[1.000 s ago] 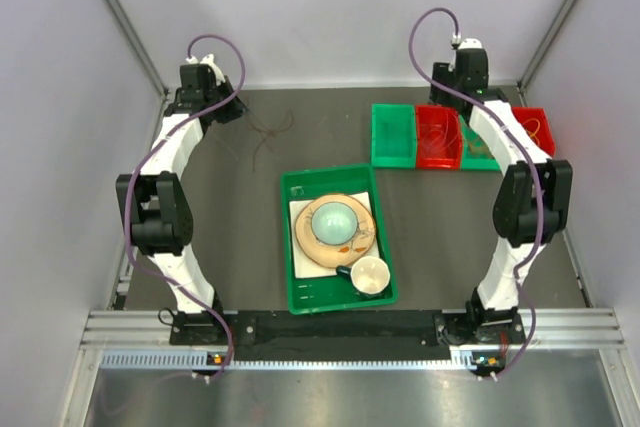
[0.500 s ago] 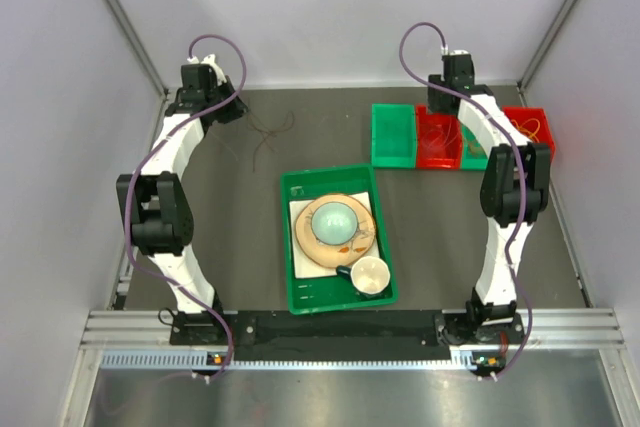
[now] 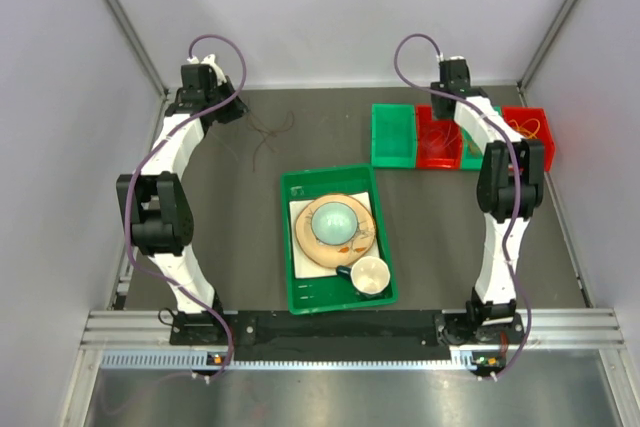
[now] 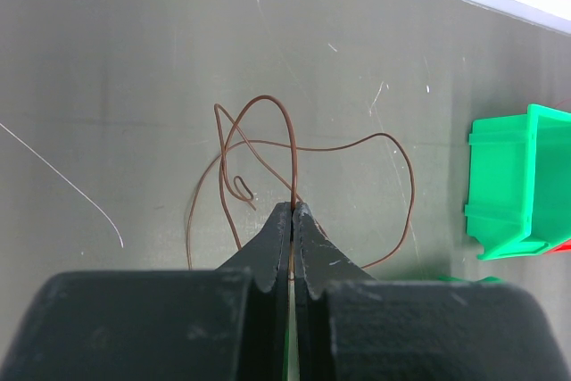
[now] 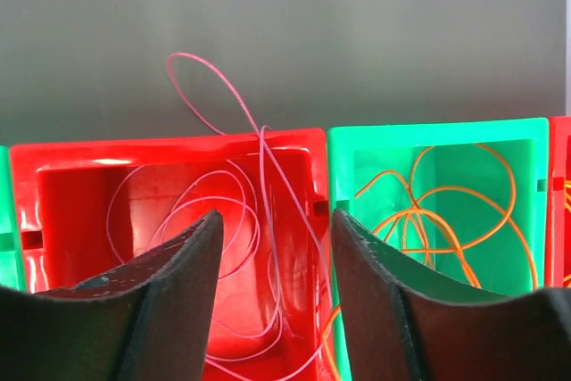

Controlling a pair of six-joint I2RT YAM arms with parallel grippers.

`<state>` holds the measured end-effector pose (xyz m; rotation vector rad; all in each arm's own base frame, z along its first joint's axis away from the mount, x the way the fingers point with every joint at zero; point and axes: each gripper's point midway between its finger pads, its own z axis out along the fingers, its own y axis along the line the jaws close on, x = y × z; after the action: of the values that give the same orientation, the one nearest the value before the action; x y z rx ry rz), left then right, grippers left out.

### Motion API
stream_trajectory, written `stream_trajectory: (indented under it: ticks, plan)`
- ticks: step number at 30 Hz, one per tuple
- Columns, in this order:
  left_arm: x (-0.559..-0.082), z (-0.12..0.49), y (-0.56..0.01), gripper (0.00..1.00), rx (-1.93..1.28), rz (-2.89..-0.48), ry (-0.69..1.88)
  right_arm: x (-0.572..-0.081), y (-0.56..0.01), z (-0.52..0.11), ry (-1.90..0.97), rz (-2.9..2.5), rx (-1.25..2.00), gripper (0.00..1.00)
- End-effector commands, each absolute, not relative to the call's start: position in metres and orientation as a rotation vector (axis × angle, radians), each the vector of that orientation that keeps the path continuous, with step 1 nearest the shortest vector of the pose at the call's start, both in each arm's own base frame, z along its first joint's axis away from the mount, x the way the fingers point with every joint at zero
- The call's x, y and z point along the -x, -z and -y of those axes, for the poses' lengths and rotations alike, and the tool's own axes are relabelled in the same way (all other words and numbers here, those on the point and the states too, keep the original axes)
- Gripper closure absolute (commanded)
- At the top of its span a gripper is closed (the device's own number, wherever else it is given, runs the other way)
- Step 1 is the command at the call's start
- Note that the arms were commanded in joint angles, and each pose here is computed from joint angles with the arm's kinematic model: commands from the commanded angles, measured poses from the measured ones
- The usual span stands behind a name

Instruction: Untangle the cables

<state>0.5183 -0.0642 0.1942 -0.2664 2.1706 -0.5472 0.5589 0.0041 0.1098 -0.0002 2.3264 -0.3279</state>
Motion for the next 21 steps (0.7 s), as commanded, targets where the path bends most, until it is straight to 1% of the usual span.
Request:
stream_trajectory:
  ticks: [1,2,4,5,7,10,11,13,14,15,19,21]
  plan:
    - [-0.522,0.065,-0.234,1.00,0.231,-2.083,0.547,-0.574,-0.132,0.005,0.379,-2.248,-0.012,0.50]
    - [-0.522,0.065,-0.233,1.00,0.231,-2.084,0.549,-0.575,-0.132,0.004,0.377,-2.245,-0.012,0.55]
    - [-0.522,0.065,-0.233,1.00,0.230,-2.084,0.548,-0.574,-0.133,0.005,0.378,-2.240,-0.016,0.61]
    - [-0.522,0.065,-0.233,1.00,0.229,-2.084,0.547,-0.575,-0.135,0.005,0.378,-2.233,-0.021,0.67]
    - [-0.523,0.064,-0.233,1.00,0.229,-2.084,0.544,-0.574,-0.137,0.005,0.373,-2.224,-0.024,0.68]
    - [-0.523,0.066,-0.232,1.00,0.228,-2.086,0.549,-0.574,-0.142,0.006,0.380,-2.210,-0.030,0.77]
    - [-0.523,0.066,-0.231,1.00,0.229,-2.089,0.549,-0.574,-0.143,0.006,0.380,-2.208,-0.030,0.84]
    - [-0.523,0.065,-0.230,1.00,0.230,-2.090,0.550,-0.574,-0.142,0.006,0.384,-2.210,-0.025,0.91]
    - [-0.523,0.065,-0.231,1.00,0.230,-2.087,0.548,-0.574,-0.142,0.006,0.382,-2.210,-0.024,0.98]
    - [-0.523,0.066,-0.230,1.00,0.228,-2.089,0.550,-0.573,-0.140,0.008,0.389,-2.216,-0.024,1.00]
    - [-0.522,0.064,-0.230,1.00,0.228,-2.089,0.545,-0.573,-0.140,0.005,0.377,-2.220,-0.012,1.00]
    - [-0.522,0.065,-0.230,1.00,0.227,-2.087,0.544,-0.573,-0.147,-0.002,0.324,-2.211,-0.005,1.00]
